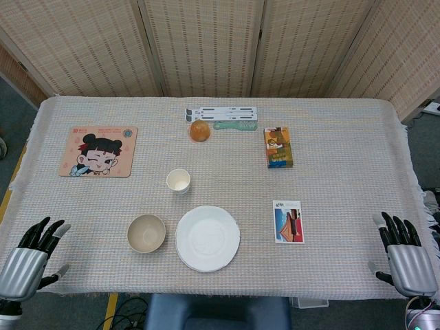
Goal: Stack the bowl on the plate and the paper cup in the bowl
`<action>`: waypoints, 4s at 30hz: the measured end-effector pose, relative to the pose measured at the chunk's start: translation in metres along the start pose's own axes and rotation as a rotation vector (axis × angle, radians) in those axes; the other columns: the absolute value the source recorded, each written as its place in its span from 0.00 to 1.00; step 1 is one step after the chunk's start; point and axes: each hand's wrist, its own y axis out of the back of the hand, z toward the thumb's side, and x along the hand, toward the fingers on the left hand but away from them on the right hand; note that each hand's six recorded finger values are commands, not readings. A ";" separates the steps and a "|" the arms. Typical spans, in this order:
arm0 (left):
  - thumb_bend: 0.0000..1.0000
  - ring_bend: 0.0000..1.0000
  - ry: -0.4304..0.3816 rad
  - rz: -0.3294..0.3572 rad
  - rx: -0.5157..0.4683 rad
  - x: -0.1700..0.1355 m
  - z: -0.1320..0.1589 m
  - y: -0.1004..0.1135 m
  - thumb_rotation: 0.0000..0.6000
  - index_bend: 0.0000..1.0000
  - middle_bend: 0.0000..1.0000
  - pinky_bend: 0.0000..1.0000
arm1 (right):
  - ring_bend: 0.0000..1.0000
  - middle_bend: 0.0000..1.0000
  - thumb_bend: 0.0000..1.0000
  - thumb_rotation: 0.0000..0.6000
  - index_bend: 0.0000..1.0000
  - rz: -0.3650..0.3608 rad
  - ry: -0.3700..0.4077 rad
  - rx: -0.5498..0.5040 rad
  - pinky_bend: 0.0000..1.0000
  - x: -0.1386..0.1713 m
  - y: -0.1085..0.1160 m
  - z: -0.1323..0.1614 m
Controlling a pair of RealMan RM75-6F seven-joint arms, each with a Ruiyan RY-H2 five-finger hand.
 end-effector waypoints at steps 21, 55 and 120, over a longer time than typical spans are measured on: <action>0.21 0.01 -0.082 -0.095 -0.010 0.010 0.019 -0.027 1.00 0.21 0.17 0.17 | 0.00 0.00 0.21 1.00 0.00 -0.011 -0.008 -0.013 0.00 0.001 0.004 -0.003; 0.21 0.01 -0.284 -0.166 -0.093 0.086 0.098 -0.069 1.00 0.34 0.17 0.17 | 0.00 0.00 0.21 1.00 0.00 0.053 -0.089 -0.054 0.00 -0.026 -0.001 -0.030; 0.40 0.01 -0.305 -0.203 -0.134 0.112 0.121 -0.102 1.00 0.67 0.23 0.17 | 0.00 0.00 0.21 1.00 0.00 0.015 -0.107 -0.098 0.00 -0.033 0.011 -0.043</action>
